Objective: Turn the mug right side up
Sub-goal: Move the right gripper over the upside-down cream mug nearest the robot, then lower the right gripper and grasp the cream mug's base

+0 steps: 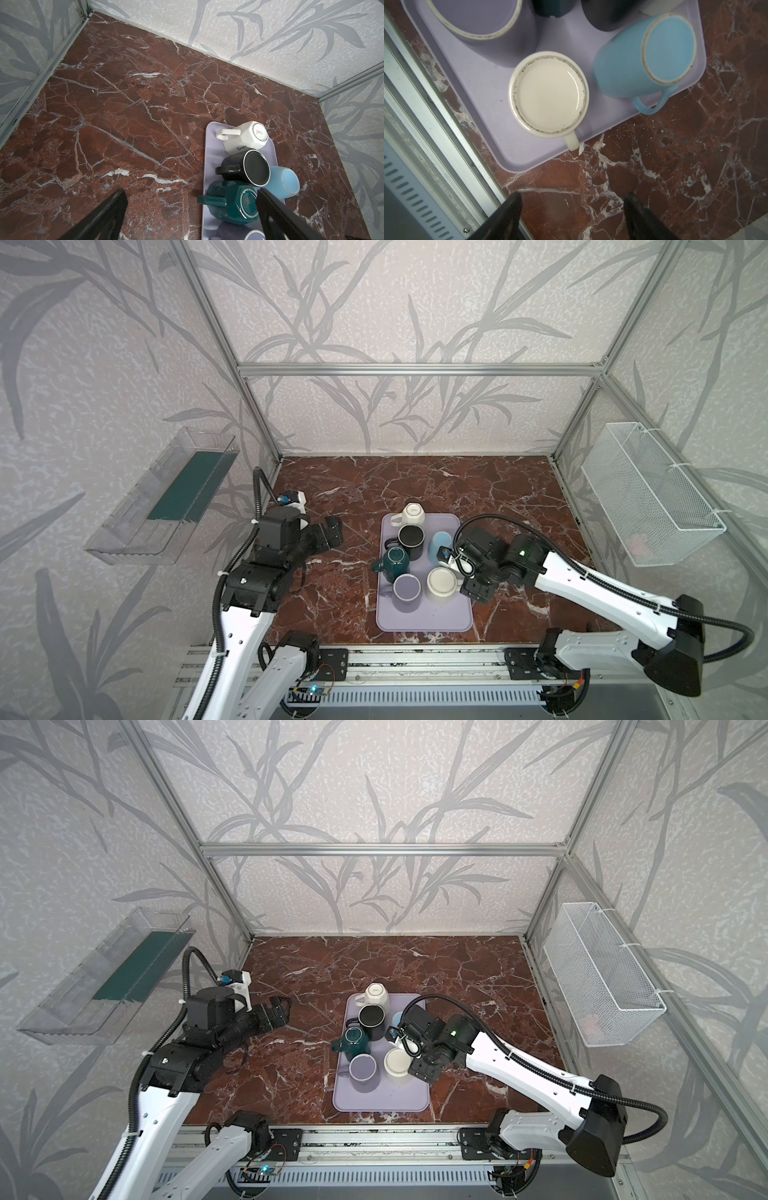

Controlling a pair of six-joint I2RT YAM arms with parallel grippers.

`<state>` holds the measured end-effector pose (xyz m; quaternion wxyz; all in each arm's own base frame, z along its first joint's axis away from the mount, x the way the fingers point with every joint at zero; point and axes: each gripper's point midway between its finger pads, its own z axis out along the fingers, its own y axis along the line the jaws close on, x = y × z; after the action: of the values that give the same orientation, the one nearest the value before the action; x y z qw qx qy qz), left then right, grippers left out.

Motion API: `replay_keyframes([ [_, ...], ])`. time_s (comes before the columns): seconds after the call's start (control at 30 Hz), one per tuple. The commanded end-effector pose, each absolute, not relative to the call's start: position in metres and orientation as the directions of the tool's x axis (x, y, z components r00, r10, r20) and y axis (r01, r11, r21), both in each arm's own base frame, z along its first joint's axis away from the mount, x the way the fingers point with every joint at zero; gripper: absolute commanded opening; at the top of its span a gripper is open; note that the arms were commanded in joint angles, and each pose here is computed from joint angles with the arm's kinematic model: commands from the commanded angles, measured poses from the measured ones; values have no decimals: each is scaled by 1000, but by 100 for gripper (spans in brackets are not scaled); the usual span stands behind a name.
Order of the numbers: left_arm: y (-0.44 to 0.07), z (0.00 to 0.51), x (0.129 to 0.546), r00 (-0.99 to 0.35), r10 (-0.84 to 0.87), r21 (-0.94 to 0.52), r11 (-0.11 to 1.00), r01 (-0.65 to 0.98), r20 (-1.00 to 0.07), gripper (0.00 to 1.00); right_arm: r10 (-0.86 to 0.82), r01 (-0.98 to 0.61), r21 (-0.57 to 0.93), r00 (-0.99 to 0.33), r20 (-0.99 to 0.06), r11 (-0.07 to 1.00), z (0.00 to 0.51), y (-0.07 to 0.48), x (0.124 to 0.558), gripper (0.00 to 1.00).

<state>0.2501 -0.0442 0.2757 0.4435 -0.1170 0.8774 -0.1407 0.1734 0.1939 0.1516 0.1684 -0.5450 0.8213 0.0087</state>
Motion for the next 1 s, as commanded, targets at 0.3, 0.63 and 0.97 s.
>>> replay_keyframes([
  [0.3,-40,285,249,-549,-330,-341,936,-85,-768,99,-939,-967,-129,-176,-296,222,136,210,174,81],
  [0.63,-38,291,259,-539,-291,-297,952,-78,-790,99,-957,-973,-136,-151,-246,189,108,212,183,77],
  [0.97,-31,292,262,-551,-236,-226,970,-87,-800,99,-962,-972,-111,-179,-207,205,88,209,192,74],
])
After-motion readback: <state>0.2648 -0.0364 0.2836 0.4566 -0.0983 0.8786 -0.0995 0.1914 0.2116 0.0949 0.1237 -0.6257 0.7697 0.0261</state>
